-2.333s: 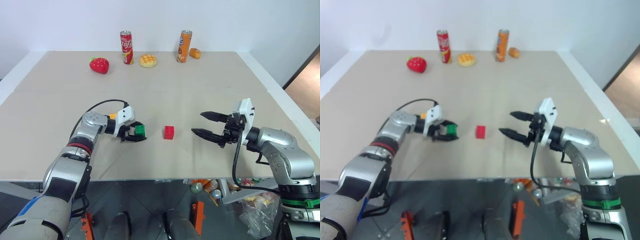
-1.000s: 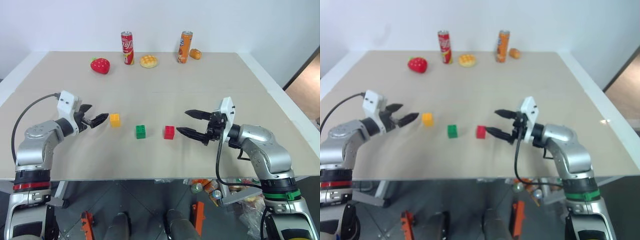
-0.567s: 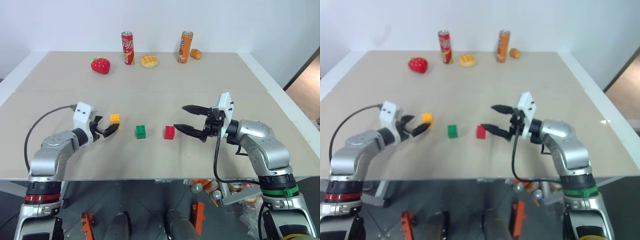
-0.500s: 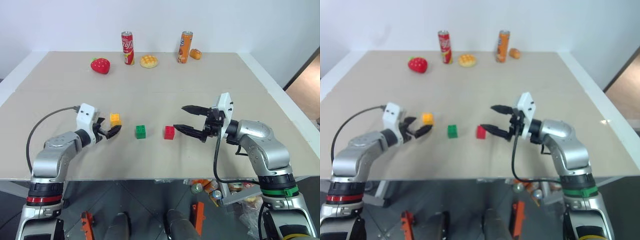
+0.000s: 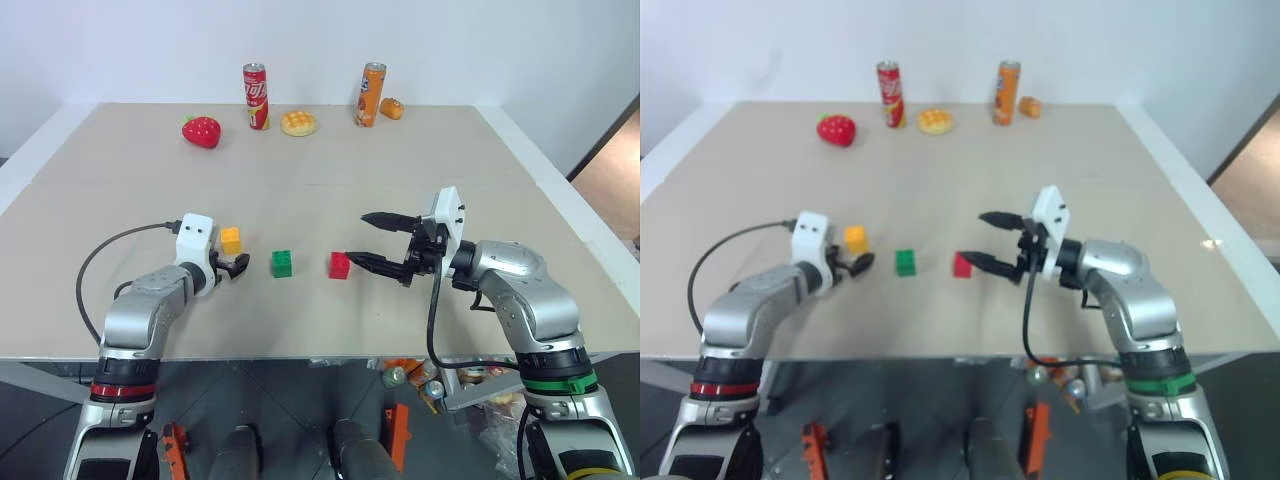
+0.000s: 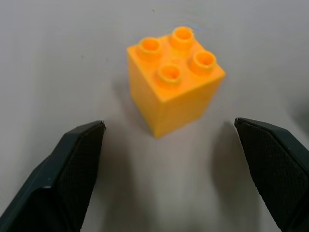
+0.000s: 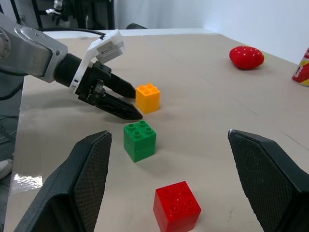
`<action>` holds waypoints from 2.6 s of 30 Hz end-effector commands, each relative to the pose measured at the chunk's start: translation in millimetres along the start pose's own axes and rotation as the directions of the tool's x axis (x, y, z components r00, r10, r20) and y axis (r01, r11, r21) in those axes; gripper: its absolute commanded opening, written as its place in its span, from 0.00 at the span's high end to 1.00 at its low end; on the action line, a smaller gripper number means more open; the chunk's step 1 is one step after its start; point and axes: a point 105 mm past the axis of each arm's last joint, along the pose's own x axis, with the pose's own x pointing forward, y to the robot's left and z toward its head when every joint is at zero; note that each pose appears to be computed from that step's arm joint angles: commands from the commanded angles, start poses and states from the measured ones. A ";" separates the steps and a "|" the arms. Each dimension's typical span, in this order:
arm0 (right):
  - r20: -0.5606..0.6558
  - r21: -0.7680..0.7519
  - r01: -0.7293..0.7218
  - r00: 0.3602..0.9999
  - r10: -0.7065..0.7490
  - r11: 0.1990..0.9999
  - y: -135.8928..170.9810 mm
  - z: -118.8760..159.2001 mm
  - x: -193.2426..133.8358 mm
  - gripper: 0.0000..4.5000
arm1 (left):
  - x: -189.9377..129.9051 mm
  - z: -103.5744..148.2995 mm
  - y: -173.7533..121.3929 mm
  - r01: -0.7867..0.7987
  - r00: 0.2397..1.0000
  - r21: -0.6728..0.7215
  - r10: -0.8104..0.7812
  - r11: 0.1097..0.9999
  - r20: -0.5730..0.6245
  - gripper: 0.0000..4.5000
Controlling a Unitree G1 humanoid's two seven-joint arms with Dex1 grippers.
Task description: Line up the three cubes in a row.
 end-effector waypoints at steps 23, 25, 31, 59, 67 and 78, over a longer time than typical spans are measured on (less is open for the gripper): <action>0.011 -0.028 0.014 1.000 -0.014 1.000 -0.6 7.7 -6.2 0.11 | 23.0 22.1 15.6 -0.151 0.984 -0.089 0.158 0.985 0.076 0.70; 0.011 -0.028 0.013 1.000 -0.012 1.000 -1.0 7.5 -5.5 0.11 | 20.8 28.2 17.2 -0.150 0.982 -0.059 0.155 0.987 0.112 0.70; 0.007 -0.027 0.001 1.000 -0.001 1.000 -0.7 6.5 -4.2 0.11 | -6.4 71.0 51.4 -0.077 0.934 -0.013 0.077 0.997 0.350 0.70; -0.033 -0.030 0.003 0.999 -0.004 1.000 2.4 8.8 -16.2 0.11 | -24.9 18.0 26.4 0.688 0.649 0.540 -0.744 0.485 -0.159 0.70; -0.047 -0.025 0.023 0.999 -0.025 0.999 5.9 9.2 -22.3 0.11 | -16.4 23.2 20.9 0.682 0.643 0.584 -0.742 0.441 -0.190 0.70; -0.063 -0.016 0.037 0.997 -0.038 0.999 7.2 11.7 -31.1 0.11 | -19.4 11.2 37.6 0.670 0.685 0.588 -0.683 0.453 -0.254 0.70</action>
